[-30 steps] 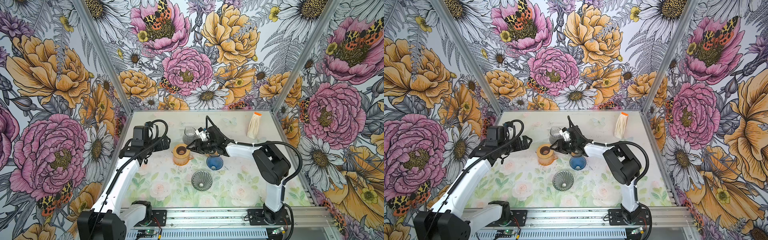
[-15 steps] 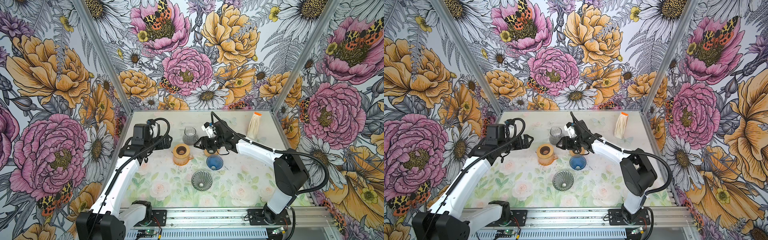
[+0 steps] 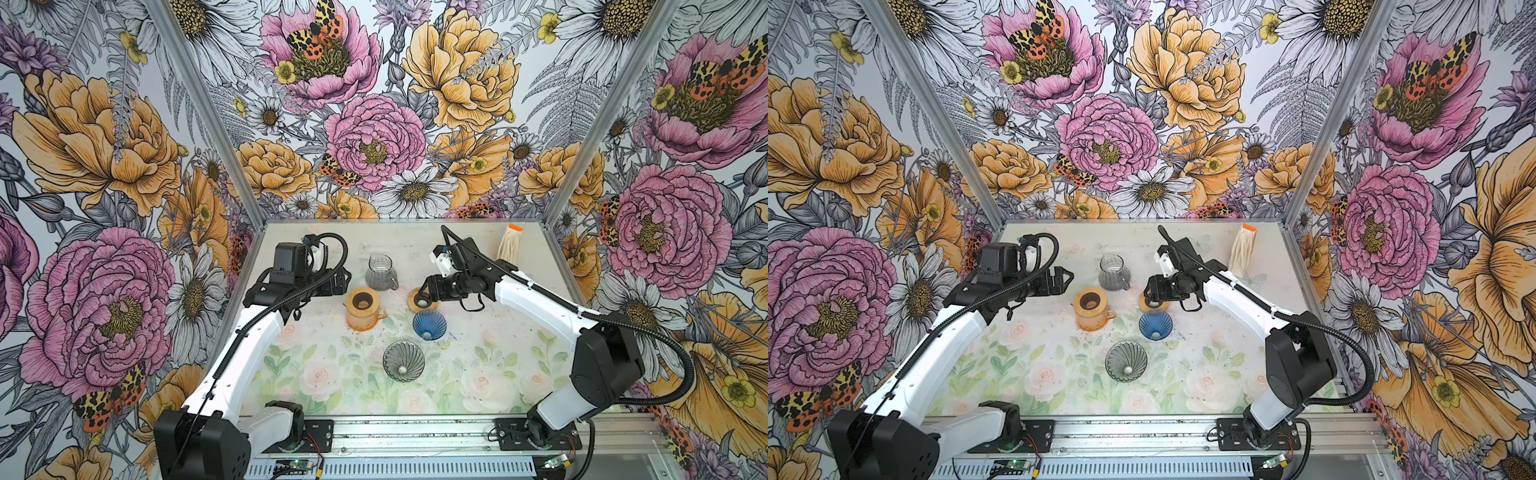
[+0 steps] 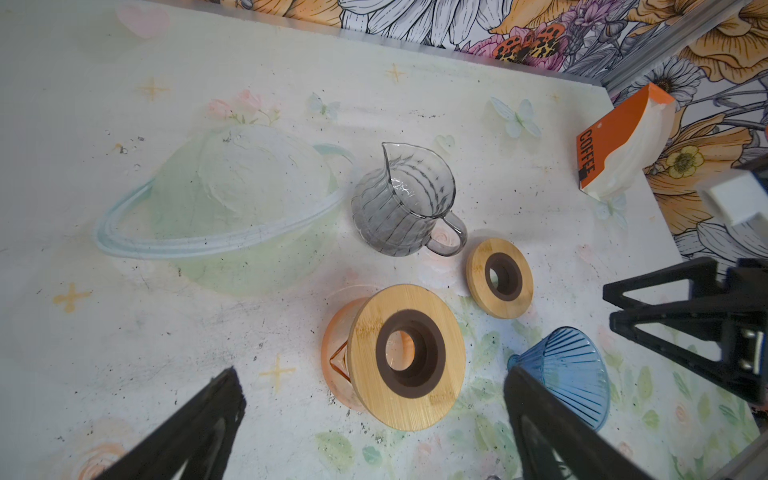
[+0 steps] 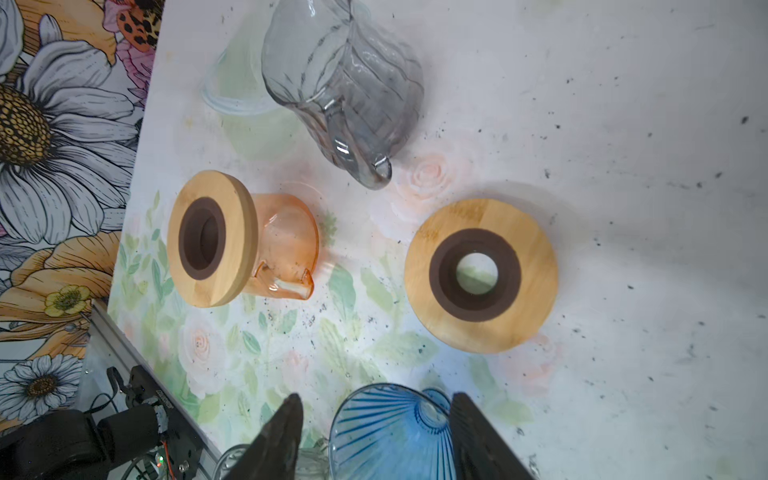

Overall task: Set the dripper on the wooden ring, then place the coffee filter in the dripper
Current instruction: 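Move the right gripper down to the clear ribbed glass dripper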

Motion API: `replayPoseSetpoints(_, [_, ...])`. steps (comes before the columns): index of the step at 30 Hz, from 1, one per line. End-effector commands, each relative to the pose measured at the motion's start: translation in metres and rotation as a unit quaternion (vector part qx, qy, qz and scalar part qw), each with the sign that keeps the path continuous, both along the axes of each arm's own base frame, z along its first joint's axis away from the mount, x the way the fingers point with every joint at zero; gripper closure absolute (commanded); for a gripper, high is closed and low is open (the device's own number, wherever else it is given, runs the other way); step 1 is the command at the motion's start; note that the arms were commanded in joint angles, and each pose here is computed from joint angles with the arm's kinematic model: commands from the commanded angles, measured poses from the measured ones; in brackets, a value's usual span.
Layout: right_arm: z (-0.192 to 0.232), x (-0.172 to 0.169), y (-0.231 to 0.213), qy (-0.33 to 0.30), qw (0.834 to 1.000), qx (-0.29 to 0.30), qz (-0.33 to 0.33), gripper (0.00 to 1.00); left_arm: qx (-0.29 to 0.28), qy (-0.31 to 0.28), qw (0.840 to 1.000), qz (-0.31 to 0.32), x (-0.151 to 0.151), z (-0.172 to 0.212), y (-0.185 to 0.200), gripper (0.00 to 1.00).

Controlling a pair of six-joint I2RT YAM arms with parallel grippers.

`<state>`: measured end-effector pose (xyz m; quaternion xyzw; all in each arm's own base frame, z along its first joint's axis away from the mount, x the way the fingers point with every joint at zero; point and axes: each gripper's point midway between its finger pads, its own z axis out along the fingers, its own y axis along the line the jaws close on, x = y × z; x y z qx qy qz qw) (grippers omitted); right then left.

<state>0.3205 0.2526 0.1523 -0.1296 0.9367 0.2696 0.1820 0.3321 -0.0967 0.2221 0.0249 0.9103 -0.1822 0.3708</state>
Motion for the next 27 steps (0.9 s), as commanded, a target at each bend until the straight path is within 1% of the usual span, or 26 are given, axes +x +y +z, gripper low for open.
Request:
replayPoseSetpoints(1, [0.004,-0.013,-0.012,-0.011,0.999,-0.029,0.016,0.42,0.002,-0.008,1.0,-0.019,0.003,0.006,-0.008,0.01])
replayPoseSetpoints(6, [0.008,-0.032,-0.014,-0.02,0.998,-0.033,0.044,0.41,0.004,0.006,1.0,-0.022,0.003,-0.005,-0.009,0.01])
replayPoseSetpoints(13, [0.011,-0.071,-0.004,-0.017,0.997,-0.025,0.076,0.41,0.004,0.022,1.0,-0.022,0.004,-0.017,-0.011,0.01])
replayPoseSetpoints(21, [-0.013,-0.112,0.003,0.012,0.996,-0.049,0.078,0.43,-0.005,0.022,1.0,-0.021,0.0,-0.022,-0.014,0.01])
replayPoseSetpoints(24, [-0.023,-0.12,0.003,0.016,0.995,-0.062,0.076,0.45,-0.008,0.021,1.0,-0.019,-0.003,-0.024,-0.014,0.01])
replayPoseSetpoints(25, [-0.026,-0.128,0.009,0.016,0.994,-0.063,0.087,0.46,-0.01,0.019,1.0,-0.018,-0.004,-0.023,-0.014,0.01])
replayPoseSetpoints(27, [-0.031,-0.133,0.015,0.018,0.994,-0.059,0.093,0.48,-0.012,0.016,1.0,-0.016,-0.007,-0.023,-0.013,0.01])
